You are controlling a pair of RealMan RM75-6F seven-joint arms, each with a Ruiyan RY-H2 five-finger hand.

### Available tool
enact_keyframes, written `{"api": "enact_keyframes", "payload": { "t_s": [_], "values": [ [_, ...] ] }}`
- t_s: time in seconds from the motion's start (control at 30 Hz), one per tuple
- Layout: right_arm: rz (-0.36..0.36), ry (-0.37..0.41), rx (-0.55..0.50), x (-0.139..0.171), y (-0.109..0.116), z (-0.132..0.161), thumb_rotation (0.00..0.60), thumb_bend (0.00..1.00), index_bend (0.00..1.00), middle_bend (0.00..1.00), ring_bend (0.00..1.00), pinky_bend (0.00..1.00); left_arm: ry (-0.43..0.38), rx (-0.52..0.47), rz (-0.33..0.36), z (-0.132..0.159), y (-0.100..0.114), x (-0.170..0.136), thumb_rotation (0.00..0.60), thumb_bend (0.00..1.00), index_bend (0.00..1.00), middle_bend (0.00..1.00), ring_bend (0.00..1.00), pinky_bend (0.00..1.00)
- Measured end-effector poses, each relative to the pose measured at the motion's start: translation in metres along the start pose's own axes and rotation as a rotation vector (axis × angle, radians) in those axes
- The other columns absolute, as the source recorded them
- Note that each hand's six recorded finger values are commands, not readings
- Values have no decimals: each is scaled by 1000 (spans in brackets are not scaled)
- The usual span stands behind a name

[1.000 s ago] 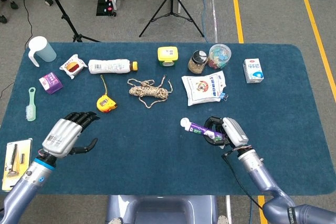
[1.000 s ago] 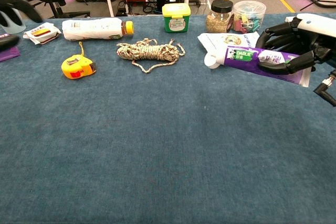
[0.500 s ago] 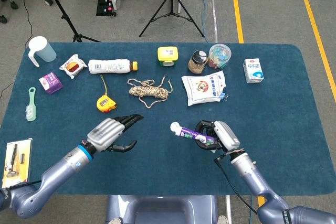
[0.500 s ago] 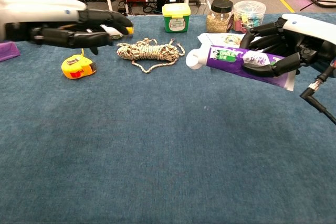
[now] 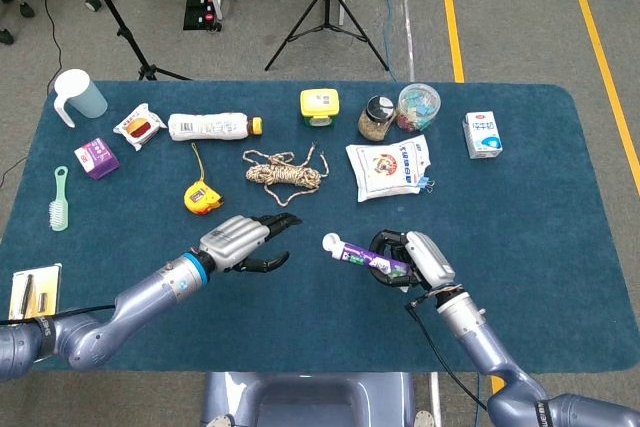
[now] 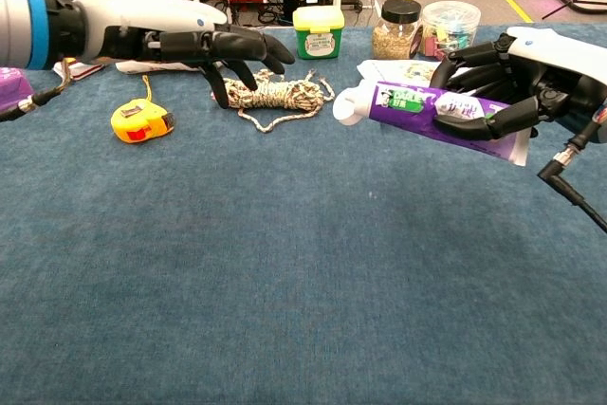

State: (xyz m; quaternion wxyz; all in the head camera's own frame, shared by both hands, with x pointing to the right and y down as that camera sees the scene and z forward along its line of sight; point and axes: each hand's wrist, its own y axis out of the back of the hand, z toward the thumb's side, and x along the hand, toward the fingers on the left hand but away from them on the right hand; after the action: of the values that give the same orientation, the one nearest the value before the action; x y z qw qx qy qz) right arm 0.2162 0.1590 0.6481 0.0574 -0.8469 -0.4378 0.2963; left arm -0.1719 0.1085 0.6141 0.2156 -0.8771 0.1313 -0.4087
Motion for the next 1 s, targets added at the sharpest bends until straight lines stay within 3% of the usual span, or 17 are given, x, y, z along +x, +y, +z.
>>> {"api": "enact_keyframes", "payload": {
  "t_s": [0.6, 1.0],
  "values": [
    [-4, 5, -29, 2, -3, 5, 600, 450, 709, 783, 802, 915, -13, -32, -101, 17, 7, 34, 30, 390, 1, 95, 104, 237],
    [-5, 9, -40, 3, -5, 8, 600, 450, 710, 783, 802, 915, 1, -46, -142, 21, 1, 48, 30, 391, 52, 97, 101, 237]
  ]
}}
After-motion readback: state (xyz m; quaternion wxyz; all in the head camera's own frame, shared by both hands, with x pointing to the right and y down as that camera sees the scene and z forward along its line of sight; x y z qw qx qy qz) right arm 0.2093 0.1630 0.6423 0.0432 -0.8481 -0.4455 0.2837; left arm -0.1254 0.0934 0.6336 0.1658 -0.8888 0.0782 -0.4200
